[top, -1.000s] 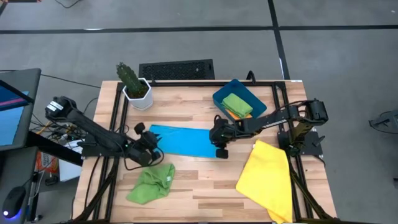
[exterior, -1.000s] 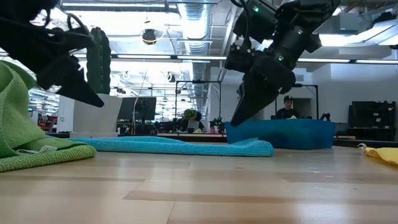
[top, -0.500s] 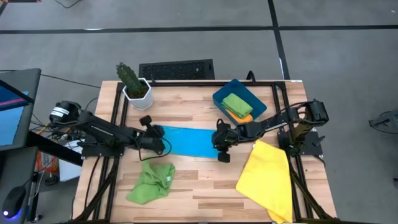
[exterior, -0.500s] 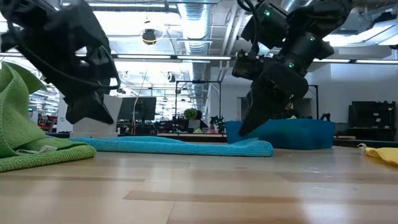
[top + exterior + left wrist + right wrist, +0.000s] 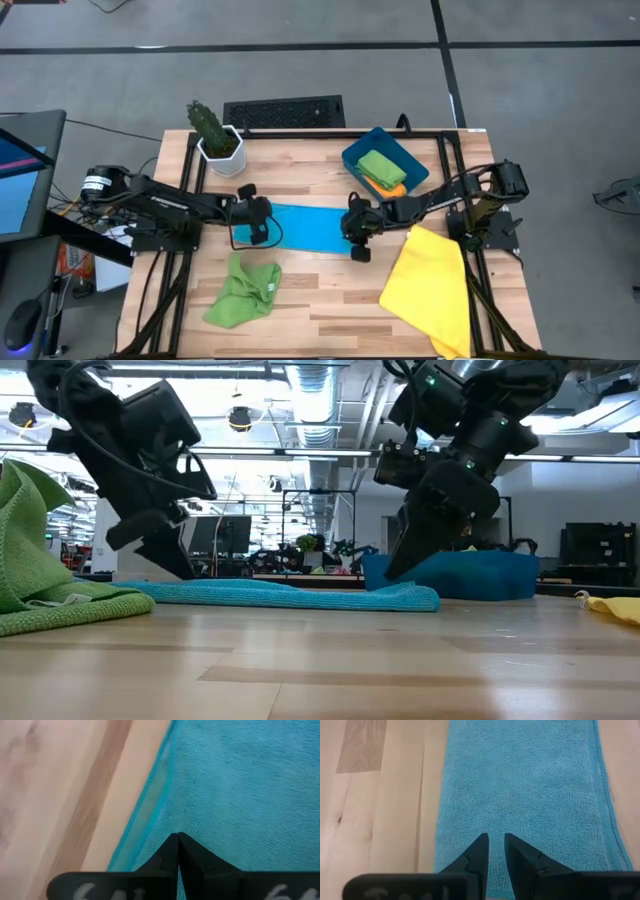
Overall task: Fold microfiber towels
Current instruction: Fold the blue microfiber towel
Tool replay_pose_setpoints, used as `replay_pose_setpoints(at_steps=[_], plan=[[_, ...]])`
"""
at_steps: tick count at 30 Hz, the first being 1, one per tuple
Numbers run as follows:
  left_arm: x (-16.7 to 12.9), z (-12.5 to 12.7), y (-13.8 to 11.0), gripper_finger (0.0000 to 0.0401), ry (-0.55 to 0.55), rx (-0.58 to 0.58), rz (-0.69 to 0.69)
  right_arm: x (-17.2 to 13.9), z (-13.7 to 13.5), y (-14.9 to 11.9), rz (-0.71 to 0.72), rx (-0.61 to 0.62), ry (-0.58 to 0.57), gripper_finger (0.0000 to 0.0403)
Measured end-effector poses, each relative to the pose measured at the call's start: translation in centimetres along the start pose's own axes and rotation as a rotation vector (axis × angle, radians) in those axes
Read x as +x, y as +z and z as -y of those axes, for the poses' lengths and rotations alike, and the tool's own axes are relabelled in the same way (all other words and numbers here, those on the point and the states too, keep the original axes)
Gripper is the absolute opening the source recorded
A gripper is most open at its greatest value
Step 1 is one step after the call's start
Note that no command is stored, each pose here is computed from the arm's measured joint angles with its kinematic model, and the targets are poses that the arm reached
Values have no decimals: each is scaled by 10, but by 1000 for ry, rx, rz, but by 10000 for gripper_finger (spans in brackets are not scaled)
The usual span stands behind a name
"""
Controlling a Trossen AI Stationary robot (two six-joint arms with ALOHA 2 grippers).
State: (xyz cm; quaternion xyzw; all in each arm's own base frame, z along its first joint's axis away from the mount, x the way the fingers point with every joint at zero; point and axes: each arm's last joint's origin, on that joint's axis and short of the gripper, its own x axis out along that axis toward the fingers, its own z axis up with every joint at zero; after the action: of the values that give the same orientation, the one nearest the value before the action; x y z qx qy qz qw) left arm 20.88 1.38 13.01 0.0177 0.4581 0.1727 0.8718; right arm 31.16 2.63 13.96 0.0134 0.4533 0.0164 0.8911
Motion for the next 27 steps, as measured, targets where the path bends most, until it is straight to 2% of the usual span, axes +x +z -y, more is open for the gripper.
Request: replay_pose_setpoints(at_steps=[14, 22, 27], plan=[[20, -10, -5, 0, 47, 10, -83, 0, 0, -1, -9, 2, 0, 86], [15, -17, -11, 0, 250, -3, -114, 0, 0, -6, -63, 27, -5, 86], [15, -18, -12, 0, 275, 1, -125, 1, 1, -12, -71, 28, -6, 86]])
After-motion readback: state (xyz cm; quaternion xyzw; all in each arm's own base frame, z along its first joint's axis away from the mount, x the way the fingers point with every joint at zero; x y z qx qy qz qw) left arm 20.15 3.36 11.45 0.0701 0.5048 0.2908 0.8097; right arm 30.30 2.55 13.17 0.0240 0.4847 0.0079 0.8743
